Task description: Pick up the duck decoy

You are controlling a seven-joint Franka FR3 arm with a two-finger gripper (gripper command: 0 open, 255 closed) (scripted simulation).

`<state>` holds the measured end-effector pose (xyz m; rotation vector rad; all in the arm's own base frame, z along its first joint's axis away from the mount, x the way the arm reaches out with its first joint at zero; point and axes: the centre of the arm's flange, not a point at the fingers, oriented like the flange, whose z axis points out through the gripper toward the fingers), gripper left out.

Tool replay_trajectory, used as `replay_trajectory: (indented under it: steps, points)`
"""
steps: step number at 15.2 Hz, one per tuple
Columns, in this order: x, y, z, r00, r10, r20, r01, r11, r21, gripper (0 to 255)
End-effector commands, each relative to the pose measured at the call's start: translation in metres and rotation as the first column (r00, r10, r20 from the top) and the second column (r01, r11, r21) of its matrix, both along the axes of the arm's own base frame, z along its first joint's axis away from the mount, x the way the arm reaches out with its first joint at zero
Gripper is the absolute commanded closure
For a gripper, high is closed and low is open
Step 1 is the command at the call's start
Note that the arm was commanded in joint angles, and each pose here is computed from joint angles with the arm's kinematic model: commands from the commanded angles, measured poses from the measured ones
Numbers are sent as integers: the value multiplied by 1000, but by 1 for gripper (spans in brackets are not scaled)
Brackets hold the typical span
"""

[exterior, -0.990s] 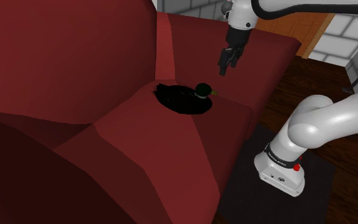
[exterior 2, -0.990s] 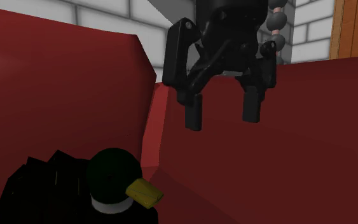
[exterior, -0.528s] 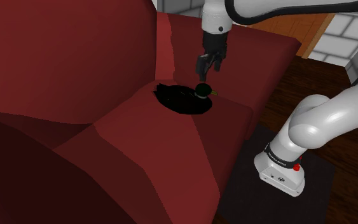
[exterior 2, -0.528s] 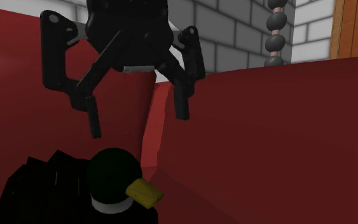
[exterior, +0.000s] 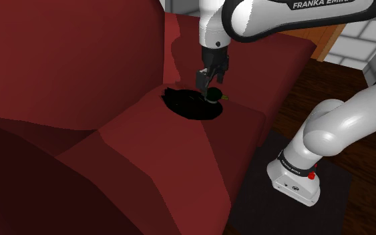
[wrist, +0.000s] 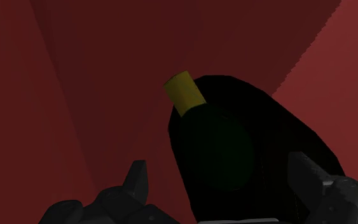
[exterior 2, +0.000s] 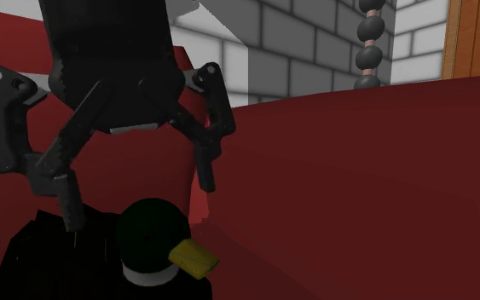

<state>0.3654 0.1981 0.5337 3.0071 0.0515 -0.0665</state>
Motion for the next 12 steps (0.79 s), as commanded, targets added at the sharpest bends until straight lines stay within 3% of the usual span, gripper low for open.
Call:
replay_trajectory:
  steps: [1,3,4,12]
  points:
    - [0,0,-10,1000,0,0,0,1000,0,0]
    - [0,0,-14,1000,0,0,0,1000,0,0]
    - [0,-1,-13,1000,0,0,0,1000,0,255]
    - [0,-1,-14,1000,0,0,0,1000,0,255]
